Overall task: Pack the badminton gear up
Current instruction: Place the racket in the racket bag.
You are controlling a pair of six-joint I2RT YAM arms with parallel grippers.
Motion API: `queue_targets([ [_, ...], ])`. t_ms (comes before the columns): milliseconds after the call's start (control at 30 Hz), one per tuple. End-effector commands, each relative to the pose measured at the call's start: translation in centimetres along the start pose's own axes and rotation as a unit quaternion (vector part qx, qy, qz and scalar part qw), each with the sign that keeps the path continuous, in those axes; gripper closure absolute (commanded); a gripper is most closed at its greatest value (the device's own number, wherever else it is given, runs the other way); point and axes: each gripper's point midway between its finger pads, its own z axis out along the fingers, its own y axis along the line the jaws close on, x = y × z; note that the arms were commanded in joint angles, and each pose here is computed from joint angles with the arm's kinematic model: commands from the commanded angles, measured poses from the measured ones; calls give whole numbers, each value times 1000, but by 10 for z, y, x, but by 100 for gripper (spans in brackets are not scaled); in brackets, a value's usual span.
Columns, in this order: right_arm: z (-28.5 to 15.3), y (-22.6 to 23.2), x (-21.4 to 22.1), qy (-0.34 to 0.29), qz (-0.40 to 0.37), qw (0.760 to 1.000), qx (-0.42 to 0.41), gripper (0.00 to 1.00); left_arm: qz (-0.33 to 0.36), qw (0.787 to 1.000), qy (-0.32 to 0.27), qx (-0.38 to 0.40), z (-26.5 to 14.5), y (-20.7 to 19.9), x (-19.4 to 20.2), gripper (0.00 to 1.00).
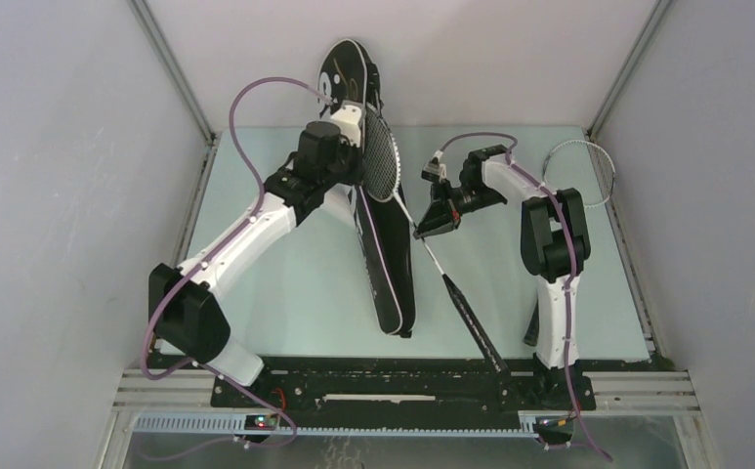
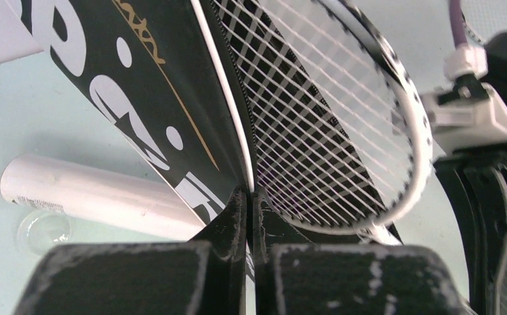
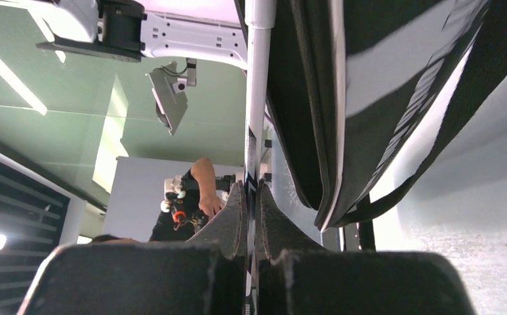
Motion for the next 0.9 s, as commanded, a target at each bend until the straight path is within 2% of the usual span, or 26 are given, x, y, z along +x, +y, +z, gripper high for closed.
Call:
queue_targets([
  [0,0,40,-30,-49,34,996,-72,100,41,998,-41,35,-9,-19,-21,100],
  [267,3,34,-51,-41,27,996,-75,100,24,996,-14,88,-2,-50,-11,100],
  [533,-14,24,-74,-58,16,996,-71,100,-2,993,14,113,8,-93,-11,100],
  [600,-18,19,-76,-53,10,997,-52,93,-9,992,20,127,11,-102,-11,100],
  [767,-32,16,-78,-52,1,999,-16,69,-8,991,23,134,12,-108,-11,100],
  [867,-33,11,-80,-45,7,999,8,60,-6,991,20,133,11,-108,-15,100],
])
